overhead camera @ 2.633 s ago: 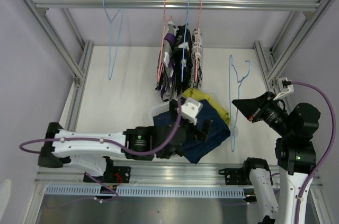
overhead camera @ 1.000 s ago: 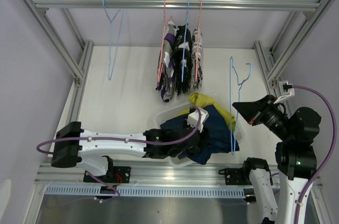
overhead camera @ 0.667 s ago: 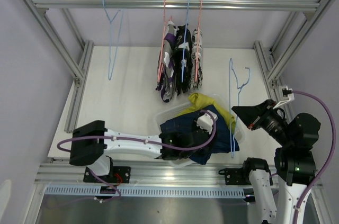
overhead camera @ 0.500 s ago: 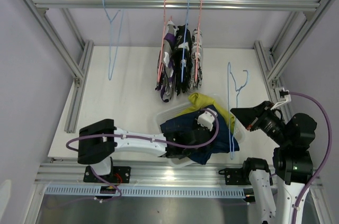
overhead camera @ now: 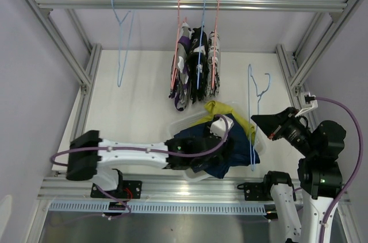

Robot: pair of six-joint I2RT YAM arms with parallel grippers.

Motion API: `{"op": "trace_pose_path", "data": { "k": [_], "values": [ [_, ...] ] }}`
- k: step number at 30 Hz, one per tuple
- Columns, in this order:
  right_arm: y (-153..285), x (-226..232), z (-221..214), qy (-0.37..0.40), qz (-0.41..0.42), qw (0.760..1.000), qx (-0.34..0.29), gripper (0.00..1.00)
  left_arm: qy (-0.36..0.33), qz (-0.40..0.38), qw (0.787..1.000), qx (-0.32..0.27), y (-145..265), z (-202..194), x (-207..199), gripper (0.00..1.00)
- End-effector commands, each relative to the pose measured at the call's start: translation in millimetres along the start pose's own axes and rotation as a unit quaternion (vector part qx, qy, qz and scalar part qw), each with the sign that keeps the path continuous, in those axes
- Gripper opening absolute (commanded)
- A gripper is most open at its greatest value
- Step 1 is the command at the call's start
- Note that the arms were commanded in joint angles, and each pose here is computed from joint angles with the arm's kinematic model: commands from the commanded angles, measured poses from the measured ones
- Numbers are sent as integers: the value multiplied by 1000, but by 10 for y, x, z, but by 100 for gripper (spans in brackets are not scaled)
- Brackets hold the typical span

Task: Remove the trousers from the hanger
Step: Place the trousers in the bin, then place the hanger at the clothesline.

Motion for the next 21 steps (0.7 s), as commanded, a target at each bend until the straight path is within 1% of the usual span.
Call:
{"op": "trace_pose_path", "data": {
  "k": [1, 3, 4, 6, 7, 9, 10, 11, 13, 15, 16, 17, 18, 19, 21],
  "values": [
    [1, 135, 157, 30, 10, 999, -21, 0, 35, -32, 998, -45, 589, 559, 68, 74],
    [-25, 159, 205, 33, 18, 999, -22, 0, 41, -34, 997, -57, 767, 690, 143, 75],
    [-62, 141, 234, 31, 17, 999, -19, 0, 45, -37, 996, -72, 928, 788, 215, 76],
    [-120, 128, 291, 32, 21, 999, -19, 0, 39, -30, 995, -82, 1081, 848, 327, 78],
    [-183, 91, 335, 27, 19, 999, -13, 0, 40, -28, 994, -97, 1230, 923, 422, 79],
    [-251, 75, 407, 30, 24, 999, -14, 0, 30, -3, 994, -103, 1367, 950, 566, 80],
    [-286, 69, 441, 31, 28, 999, -12, 0, 33, 3, 993, -115, 1504, 1002, 663, 80],
    [-353, 31, 485, 26, 27, 999, -5, 0, 27, 13, 993, -113, 1579, 995, 736, 81],
    [-411, 40, 579, 34, 31, 999, -11, 0, 22, 33, 991, -126, 1724, 1036, 876, 82],
    [-511, -4, 676, 30, 29, 999, -8, 0, 29, 56, 987, -147, 1954, 1072, 1080, 82],
    [-529, 18, 733, 33, 30, 999, -12, 0, 19, 68, 985, -155, 2019, 1070, 1159, 83],
    [-549, 18, 774, 31, 28, 999, -13, 0, 29, 75, 981, -177, 2172, 1097, 1284, 83],
    [-619, -32, 837, 23, 21, 999, -10, 0, 34, 93, 976, -193, 2244, 1122, 1370, 84],
    [-639, -35, 890, 19, 20, 1000, -14, 0, 17, 104, 974, -199, 2278, 1090, 1440, 85],
    [-717, -63, 1011, 14, 22, 999, -22, 0, 28, 116, 965, -232, 2457, 1108, 1607, 86]
  ]
}}
Point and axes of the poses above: each gripper's point midway between its finger pads, its own y axis back along the fingers, its own x axis along the line the jaws close on, z = x × y, the point moved 9 cm from there along y, back along the fingers, and after that the axes turned 9 degrees about -y, right-handed, at the moved point
